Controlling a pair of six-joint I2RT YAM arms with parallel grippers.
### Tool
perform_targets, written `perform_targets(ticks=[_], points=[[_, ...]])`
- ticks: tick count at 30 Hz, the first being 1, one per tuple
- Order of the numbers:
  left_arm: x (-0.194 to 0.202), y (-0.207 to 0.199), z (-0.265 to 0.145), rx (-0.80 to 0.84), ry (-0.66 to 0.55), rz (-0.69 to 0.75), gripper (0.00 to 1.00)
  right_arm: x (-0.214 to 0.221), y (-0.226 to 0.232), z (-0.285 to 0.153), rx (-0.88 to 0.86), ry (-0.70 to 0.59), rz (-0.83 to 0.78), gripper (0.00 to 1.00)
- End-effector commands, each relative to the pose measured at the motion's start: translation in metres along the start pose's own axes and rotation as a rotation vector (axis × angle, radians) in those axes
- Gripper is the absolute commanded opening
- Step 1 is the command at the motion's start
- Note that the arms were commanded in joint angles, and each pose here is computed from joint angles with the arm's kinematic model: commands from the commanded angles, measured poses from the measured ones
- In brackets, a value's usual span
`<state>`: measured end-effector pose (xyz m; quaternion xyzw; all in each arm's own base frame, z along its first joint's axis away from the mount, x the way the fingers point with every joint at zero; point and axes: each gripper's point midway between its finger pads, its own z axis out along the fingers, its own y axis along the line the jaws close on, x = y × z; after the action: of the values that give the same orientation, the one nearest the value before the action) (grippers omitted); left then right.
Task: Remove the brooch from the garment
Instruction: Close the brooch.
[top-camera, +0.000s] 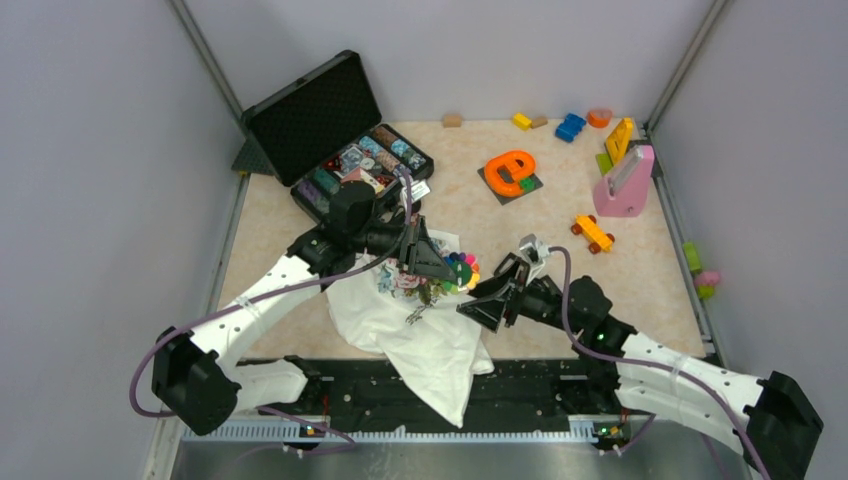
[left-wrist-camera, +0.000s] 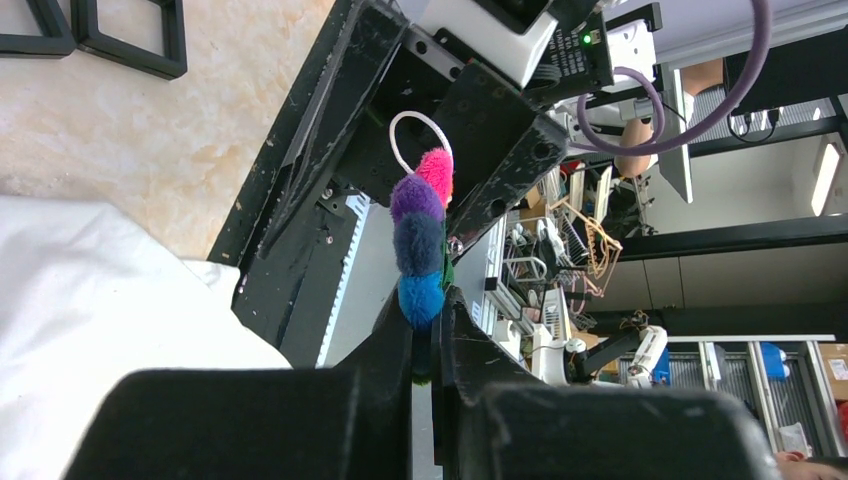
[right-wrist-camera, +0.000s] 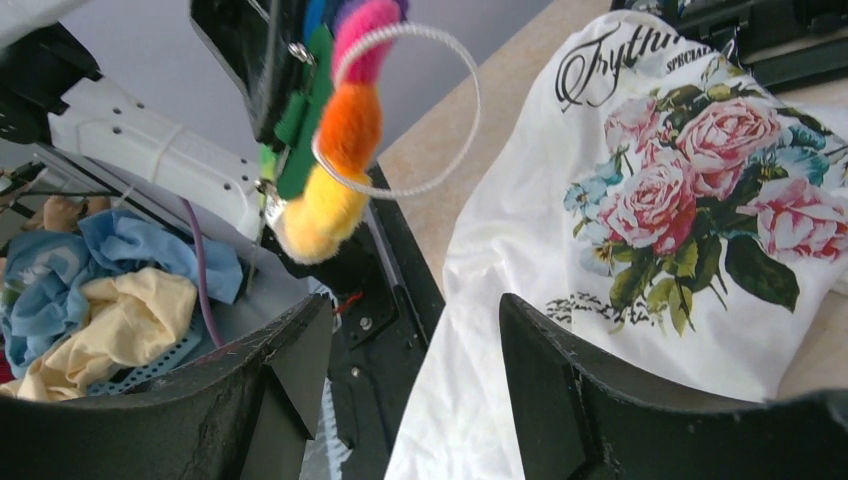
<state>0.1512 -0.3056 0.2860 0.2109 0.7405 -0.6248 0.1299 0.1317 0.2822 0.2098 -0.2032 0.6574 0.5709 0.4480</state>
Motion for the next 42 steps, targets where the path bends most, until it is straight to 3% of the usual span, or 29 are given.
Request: perform_targets(ticks=[1, 42], points=[[0.0, -0.004, -0.003, 0.014, -0.008, 0.04, 0.0, -0.04, 0.027, 0.007, -0.067, -0.113, -0.005, 0.63], [0.02, 0.004, 0.001, 0.019, 0.052, 0.037, 0.0, -0.061, 0.044, 0.011, -0.097, -0.153, 0.066, 0.64]])
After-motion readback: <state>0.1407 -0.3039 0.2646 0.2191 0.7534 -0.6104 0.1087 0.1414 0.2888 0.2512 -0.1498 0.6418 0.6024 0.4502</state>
